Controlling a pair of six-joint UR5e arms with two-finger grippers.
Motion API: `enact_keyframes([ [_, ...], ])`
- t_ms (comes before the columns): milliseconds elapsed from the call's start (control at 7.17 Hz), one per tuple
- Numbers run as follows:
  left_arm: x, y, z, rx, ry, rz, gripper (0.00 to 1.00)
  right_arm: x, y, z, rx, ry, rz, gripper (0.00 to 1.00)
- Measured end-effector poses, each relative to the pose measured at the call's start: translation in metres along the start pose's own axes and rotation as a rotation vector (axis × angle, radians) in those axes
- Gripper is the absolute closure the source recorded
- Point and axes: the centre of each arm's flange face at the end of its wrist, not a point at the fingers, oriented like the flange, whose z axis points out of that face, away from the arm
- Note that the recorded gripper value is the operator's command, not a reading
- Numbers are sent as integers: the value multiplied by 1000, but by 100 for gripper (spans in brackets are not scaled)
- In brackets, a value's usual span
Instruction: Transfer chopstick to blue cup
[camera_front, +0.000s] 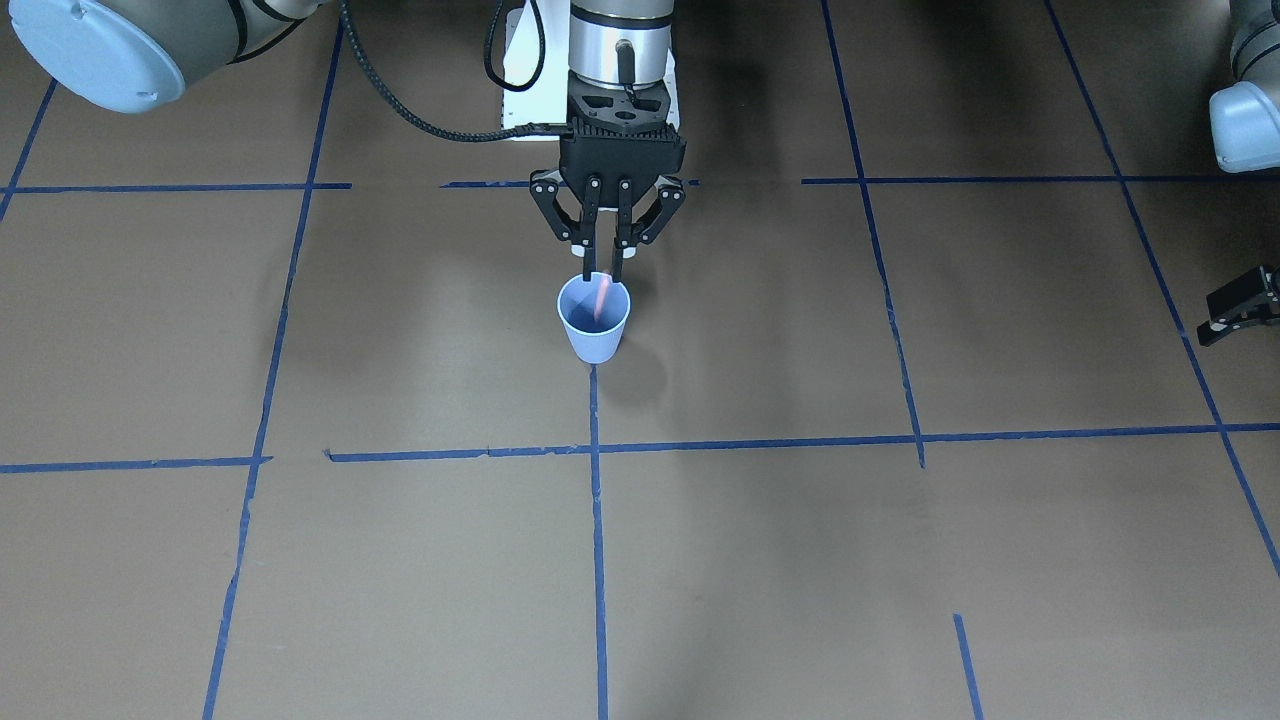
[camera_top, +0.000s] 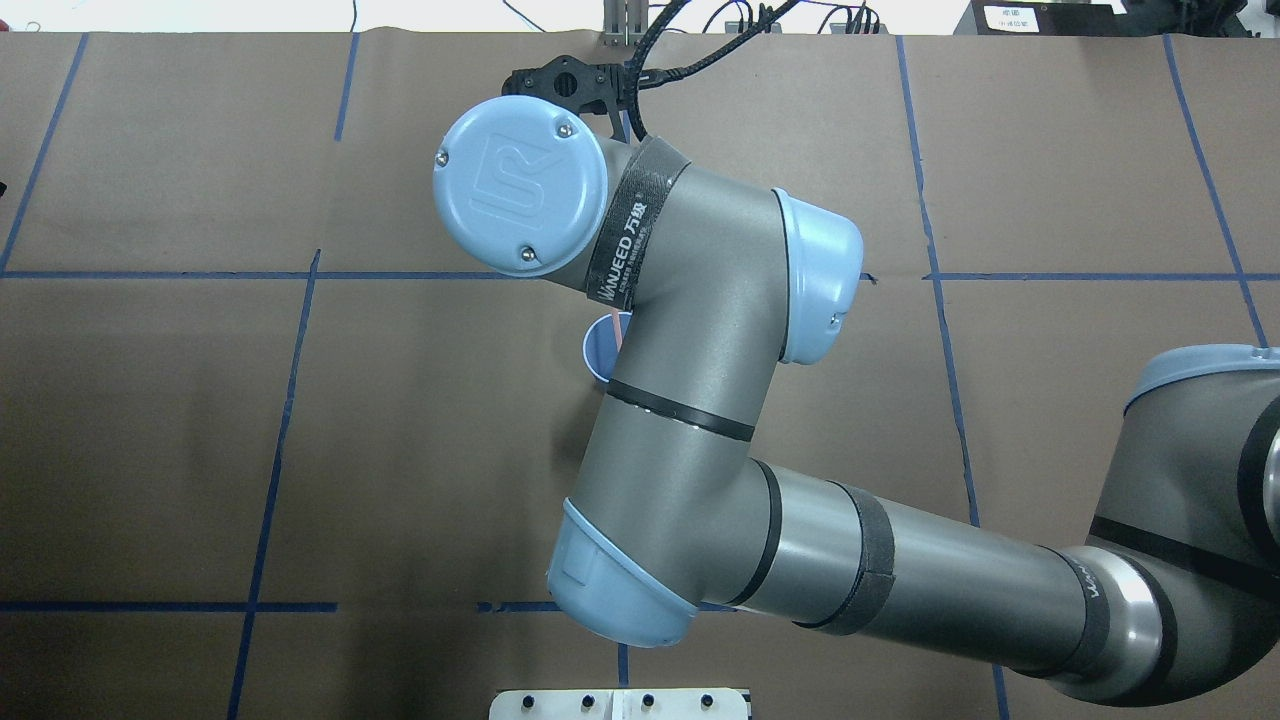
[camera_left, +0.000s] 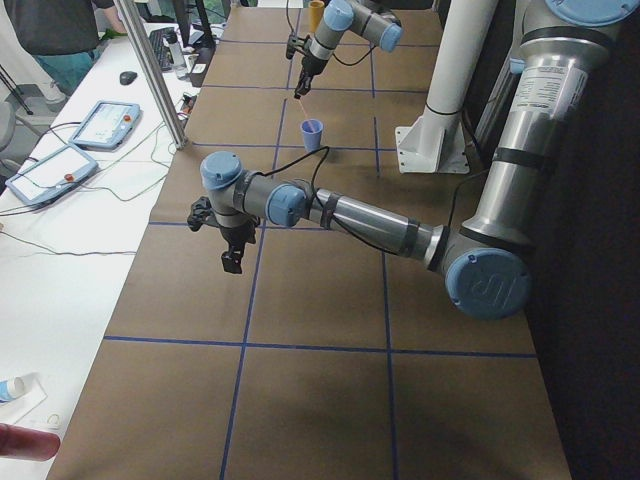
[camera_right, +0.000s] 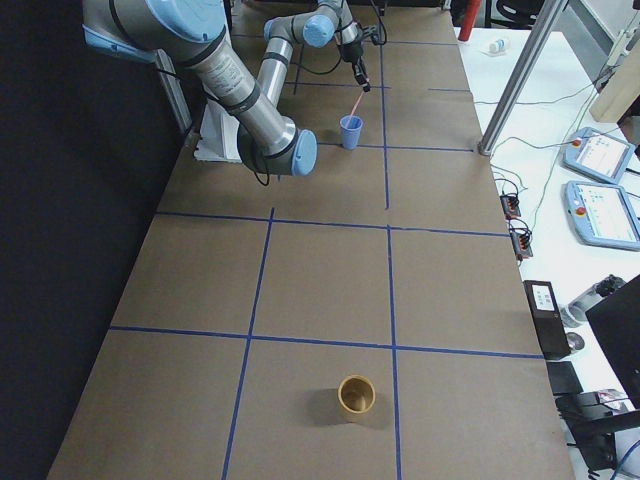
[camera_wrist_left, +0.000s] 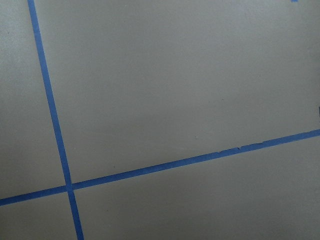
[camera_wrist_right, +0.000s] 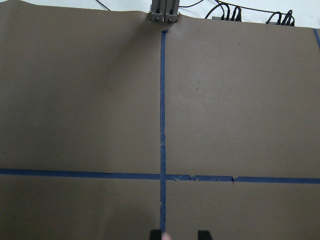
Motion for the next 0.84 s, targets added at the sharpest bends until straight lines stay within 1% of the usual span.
enact_keyframes([
  [279, -1, 0, 0, 0, 0, -2, 0, 0, -5, -6, 12, -29, 8, 1],
  [418, -1, 0, 0, 0, 0, -2, 0, 10, -15, -12, 1, -34, 21, 1],
  [558, -1, 0, 0, 0, -1, -3, 0, 35, -33, -23, -42, -30, 48, 1],
  [697, -2, 0, 0, 0, -1, -4, 0, 76, -49, -37, -94, -21, 62, 1],
  [836, -3, 1, 0, -1, -1, -7, 0, 131, -53, -47, -128, -15, 40, 1],
])
